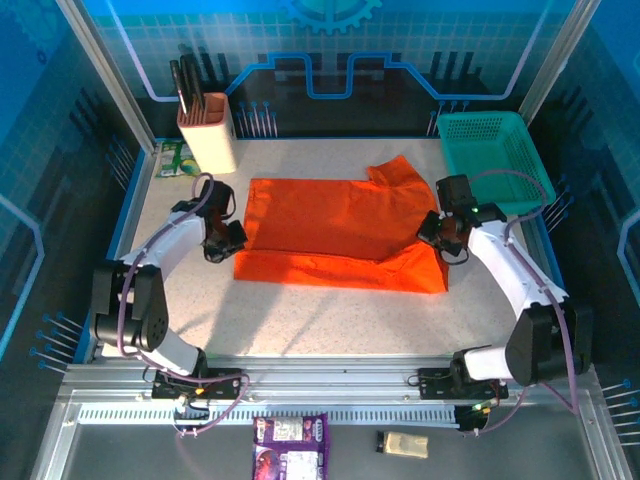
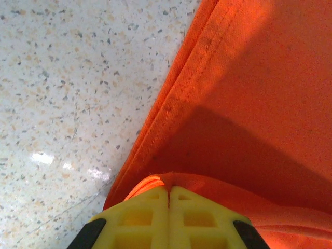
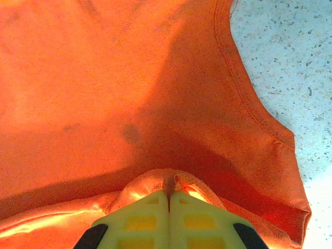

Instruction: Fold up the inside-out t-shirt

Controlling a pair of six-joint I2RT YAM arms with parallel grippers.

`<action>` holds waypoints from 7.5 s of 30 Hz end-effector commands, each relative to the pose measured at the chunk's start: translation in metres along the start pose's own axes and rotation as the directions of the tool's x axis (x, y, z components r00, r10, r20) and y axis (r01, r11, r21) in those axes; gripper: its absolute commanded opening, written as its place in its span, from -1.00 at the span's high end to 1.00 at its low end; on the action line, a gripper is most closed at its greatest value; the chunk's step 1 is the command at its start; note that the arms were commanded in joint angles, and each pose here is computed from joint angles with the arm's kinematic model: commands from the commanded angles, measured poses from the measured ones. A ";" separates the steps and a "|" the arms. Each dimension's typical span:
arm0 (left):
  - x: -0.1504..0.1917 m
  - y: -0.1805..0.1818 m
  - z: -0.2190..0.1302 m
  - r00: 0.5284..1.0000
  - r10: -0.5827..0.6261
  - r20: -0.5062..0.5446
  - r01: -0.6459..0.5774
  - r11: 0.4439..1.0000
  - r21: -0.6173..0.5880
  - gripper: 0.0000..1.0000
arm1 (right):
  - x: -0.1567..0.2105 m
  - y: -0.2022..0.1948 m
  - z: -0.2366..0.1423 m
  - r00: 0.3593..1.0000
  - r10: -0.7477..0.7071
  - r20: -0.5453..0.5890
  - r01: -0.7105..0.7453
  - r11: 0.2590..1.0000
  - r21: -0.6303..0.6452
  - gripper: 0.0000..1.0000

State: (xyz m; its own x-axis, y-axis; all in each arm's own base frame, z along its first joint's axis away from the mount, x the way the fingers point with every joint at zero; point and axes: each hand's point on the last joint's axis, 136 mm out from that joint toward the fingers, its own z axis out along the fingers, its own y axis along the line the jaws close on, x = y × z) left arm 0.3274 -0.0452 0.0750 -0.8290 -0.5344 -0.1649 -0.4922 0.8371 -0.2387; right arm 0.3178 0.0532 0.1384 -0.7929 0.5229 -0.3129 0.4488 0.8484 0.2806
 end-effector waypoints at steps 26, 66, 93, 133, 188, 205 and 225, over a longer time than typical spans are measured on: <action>-0.028 0.009 0.038 1.000 -0.004 -0.016 0.003 0.998 -0.070 1.00 | -0.043 0.035 0.051 0.991 -0.106 -0.082 0.102 0.994 -0.043 1.00; 0.020 -0.021 0.045 0.987 0.042 -0.153 -0.033 0.997 0.064 0.71 | 0.037 0.020 0.064 0.956 -0.163 -0.244 0.097 0.960 -0.262 -0.63; 0.065 0.045 0.024 0.980 -0.130 -0.151 0.145 0.985 0.096 0.72 | 0.105 -0.059 0.054 0.941 0.073 -0.331 -0.103 0.992 -0.074 -0.64; 0.057 -0.027 0.010 0.990 0.088 -0.107 -0.069 0.983 0.169 0.64 | 0.053 0.128 0.035 0.964 -0.206 -0.167 0.111 0.885 -0.452 -0.65; 0.059 -0.008 0.007 0.985 -0.005 -0.170 0.057 0.951 0.302 0.66 | 0.097 0.132 0.101 0.903 -0.197 -0.381 -0.059 0.824 -0.564 -0.63; 0.026 -0.037 0.029 0.988 0.044 -0.145 -0.009 0.972 0.235 0.67 | 0.067 0.069 0.055 0.938 -0.155 -0.310 -0.015 0.875 -0.484 -0.65; 0.058 0.022 0.056 0.980 -0.049 -0.195 0.071 0.992 0.105 0.69 | 0.115 -0.056 0.071 0.899 0.060 -0.433 -0.192 0.944 -0.267 -0.65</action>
State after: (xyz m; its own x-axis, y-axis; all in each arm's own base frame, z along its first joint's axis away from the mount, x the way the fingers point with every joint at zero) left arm 0.3061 -0.0764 0.0124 -0.8591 -0.5116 0.0149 -0.4748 0.7859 -0.3962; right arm 0.2663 0.0723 0.0365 -0.8743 0.4844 0.0307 0.3954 0.6742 0.6238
